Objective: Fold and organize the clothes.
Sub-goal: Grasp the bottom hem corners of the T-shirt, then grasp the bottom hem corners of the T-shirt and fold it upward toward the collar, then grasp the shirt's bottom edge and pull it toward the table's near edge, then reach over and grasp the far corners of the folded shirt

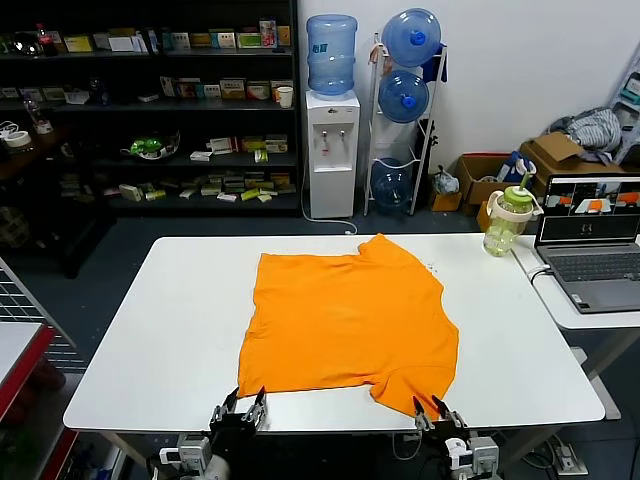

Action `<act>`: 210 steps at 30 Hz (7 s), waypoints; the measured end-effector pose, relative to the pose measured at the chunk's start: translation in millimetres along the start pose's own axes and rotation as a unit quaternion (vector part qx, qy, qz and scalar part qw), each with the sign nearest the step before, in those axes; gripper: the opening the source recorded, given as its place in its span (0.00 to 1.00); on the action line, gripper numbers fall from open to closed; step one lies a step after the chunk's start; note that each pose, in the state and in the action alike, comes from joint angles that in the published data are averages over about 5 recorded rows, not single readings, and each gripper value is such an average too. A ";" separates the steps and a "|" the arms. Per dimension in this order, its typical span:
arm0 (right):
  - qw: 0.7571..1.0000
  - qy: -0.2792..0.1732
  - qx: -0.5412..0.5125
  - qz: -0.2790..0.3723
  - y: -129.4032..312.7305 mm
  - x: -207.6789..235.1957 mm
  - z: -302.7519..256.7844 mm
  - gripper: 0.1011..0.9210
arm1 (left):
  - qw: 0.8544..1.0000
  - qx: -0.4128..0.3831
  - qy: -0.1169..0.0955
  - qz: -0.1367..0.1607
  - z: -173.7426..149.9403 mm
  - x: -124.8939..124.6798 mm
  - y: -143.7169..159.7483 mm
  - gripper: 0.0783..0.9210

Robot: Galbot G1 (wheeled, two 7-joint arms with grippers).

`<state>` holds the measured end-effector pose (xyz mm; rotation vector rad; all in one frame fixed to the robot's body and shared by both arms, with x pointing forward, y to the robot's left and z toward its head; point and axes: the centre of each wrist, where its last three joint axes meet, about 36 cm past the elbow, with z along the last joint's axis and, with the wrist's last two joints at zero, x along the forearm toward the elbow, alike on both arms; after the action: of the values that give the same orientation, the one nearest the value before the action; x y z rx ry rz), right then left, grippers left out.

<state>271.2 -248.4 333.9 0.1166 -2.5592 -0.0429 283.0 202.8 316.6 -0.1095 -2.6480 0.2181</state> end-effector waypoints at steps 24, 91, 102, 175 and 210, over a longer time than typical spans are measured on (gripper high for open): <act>1.000 -0.004 -0.002 -0.007 -7.6 61.5 2.9 0.03 | 1.000 -0.016 -0.011 -0.012 -4.2 33.7 4.2 0.02; 0.994 -0.107 -0.005 0.000 -37.7 -76.9 -88.5 0.56 | 0.995 -0.086 -0.051 -0.004 -56.1 -33.0 31.6 0.46; 0.998 -0.057 -0.006 0.012 -65.5 -57.7 -60.8 0.87 | 0.997 -0.072 -0.020 0.002 -34.9 -27.3 31.7 0.83; 0.999 0.025 -0.006 0.019 -76.1 32.6 -35.9 0.04 | 0.999 -0.037 0.020 -0.014 -43.8 30.1 28.2 0.01; 0.998 -0.050 -0.036 0.018 -68.3 -162.2 -187.8 0.88 | 0.999 -0.002 -0.028 0.031 -134.0 -109.8 39.8 0.88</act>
<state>514.4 -302.4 398.7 0.0412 -2.6546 -0.1304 444.3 247.4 376.7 -0.1883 -2.7023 0.2399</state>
